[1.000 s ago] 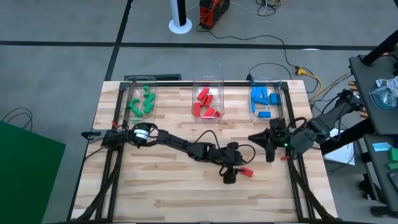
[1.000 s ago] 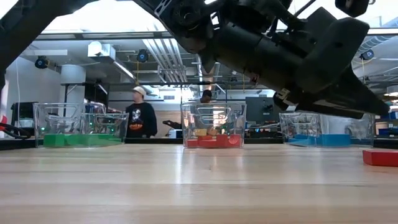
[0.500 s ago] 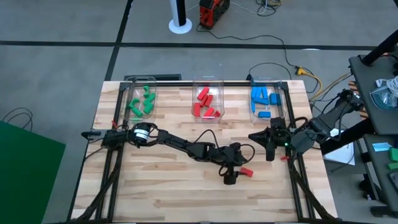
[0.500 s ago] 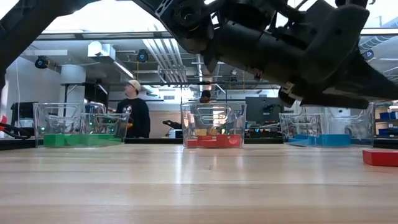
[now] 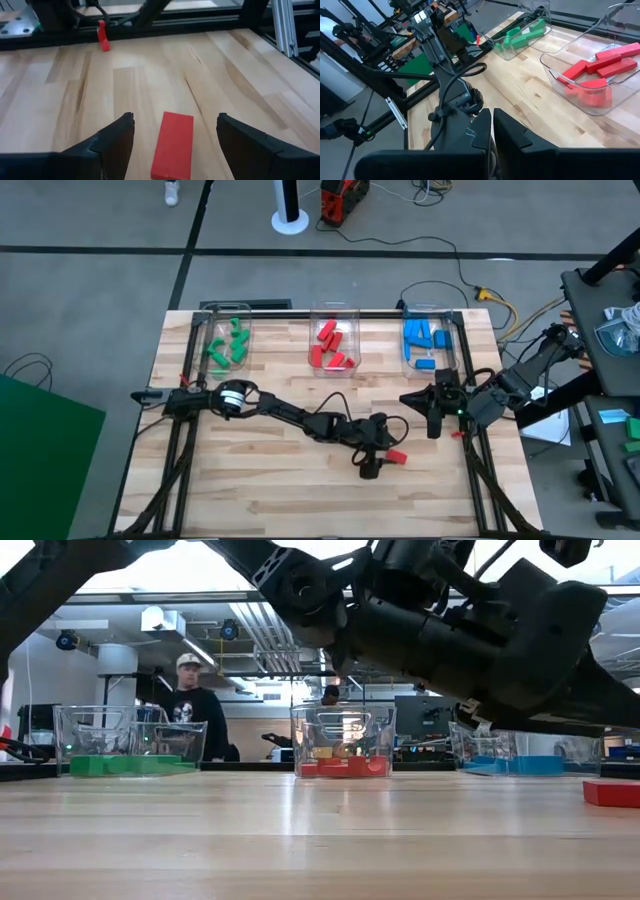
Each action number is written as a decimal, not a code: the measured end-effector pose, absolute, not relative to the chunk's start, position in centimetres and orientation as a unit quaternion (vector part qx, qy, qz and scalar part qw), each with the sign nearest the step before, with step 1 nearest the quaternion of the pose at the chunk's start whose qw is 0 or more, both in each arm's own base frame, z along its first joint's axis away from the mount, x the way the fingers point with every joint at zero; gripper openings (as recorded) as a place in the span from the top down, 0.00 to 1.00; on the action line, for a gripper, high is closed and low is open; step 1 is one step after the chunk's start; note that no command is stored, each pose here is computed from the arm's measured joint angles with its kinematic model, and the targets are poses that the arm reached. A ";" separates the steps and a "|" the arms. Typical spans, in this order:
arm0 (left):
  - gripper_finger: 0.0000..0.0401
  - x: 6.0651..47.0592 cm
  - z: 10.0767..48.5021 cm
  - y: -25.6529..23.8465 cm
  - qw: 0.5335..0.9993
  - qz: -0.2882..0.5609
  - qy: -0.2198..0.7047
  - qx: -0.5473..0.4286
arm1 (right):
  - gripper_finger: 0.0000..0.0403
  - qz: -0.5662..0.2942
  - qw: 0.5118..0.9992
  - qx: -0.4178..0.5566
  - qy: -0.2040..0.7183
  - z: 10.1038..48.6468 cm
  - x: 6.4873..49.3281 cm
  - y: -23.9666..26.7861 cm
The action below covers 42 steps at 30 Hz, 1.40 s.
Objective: Sort blocks
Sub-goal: Put the red wooden block into the middle transparent bin
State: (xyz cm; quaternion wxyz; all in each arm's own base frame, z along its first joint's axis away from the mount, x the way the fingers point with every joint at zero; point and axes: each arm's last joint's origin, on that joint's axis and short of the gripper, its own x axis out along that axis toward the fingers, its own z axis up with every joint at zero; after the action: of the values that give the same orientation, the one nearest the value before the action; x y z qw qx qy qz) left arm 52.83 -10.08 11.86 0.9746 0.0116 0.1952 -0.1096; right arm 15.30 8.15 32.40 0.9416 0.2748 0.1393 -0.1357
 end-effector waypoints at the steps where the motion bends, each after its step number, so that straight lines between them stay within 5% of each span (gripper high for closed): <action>1: 0.36 52.8 11.8 -10.1 0.974 -0.110 0.198 0.012 | 0.97 -0.135 0.942 0.275 0.139 32.4 15.3 8.2; 42: 0.43 53.0 7.2 -10.2 0.970 -0.124 0.210 0.022 | 0.97 -0.138 0.939 0.283 0.138 32.4 15.3 8.1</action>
State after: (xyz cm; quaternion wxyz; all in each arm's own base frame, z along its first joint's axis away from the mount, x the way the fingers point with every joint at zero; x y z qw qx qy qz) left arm 53.00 -10.18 7.18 0.9696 0.0218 0.2098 -0.1243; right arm 15.31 8.15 32.38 0.9391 0.2829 0.1381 -0.1380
